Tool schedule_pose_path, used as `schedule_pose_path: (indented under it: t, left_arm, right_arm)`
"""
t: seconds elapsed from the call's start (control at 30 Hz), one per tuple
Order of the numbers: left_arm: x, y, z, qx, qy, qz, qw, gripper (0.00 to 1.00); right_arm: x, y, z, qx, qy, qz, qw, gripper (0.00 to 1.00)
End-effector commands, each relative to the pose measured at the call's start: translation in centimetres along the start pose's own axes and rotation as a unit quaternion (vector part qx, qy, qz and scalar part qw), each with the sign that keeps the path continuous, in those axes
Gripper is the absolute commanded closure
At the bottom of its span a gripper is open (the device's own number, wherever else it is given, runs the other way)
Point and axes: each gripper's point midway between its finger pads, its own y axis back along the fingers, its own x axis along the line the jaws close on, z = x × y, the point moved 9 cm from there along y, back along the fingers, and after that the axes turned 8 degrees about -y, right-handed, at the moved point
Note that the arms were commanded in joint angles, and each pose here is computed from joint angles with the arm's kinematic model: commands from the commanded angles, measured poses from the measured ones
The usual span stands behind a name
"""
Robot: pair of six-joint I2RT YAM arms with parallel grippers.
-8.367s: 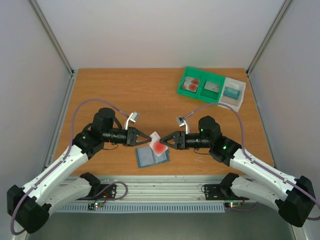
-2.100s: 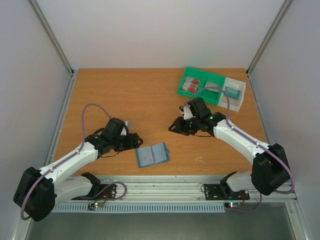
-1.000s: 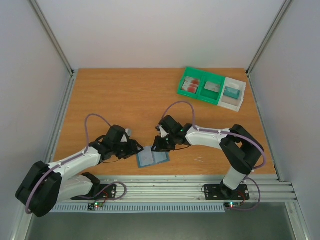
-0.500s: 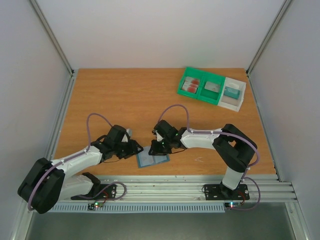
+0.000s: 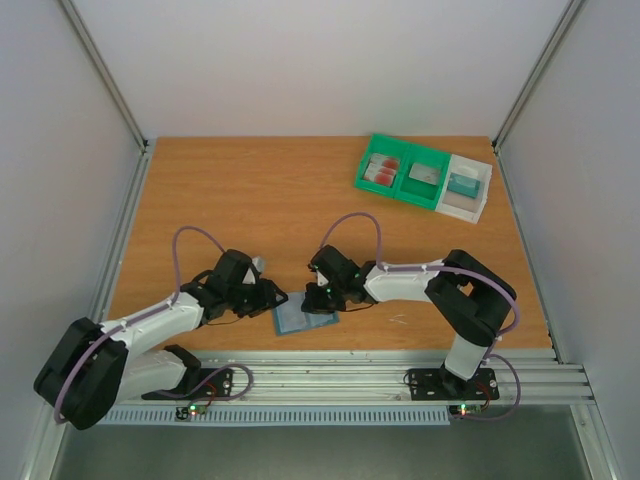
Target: Take the credit cards out of the card holder
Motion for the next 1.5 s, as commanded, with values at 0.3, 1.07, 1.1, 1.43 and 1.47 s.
schedule_pose_path:
  t: [0.3, 1.07, 1.1, 1.43, 1.47]
  left_arm:
    - [-0.5, -1.0, 0.8, -0.012, -0.014, -0.04, 0.999, 0.6]
    - [-0.5, -0.1, 0.6, -0.018, -0.017, -0.02, 1.0, 0.53]
    - [-0.5, -0.1, 0.6, -0.018, -0.017, -0.023, 0.999, 0.54]
    - [-0.6, -1.1, 0.9, -0.008, -0.015, -0.041, 0.999, 0.59]
    - [-0.6, -1.1, 0.9, -0.008, -0.014, -0.042, 0.999, 0.6]
  right_arm:
    - [-1.7, -0.2, -0.9, -0.013, -0.012, -0.031, 0.999, 0.91]
    - [-2.0, -0.2, -1.0, -0.017, -0.016, -0.031, 0.999, 0.94]
    - [-2.0, -0.2, -1.0, -0.017, -0.016, -0.03, 0.999, 0.94]
    - [-1.9, -0.3, -1.1, -0.013, -0.018, -0.027, 0.999, 0.94]
    - [-2.0, -0.3, -1.1, -0.013, -0.018, -0.026, 0.999, 0.94]
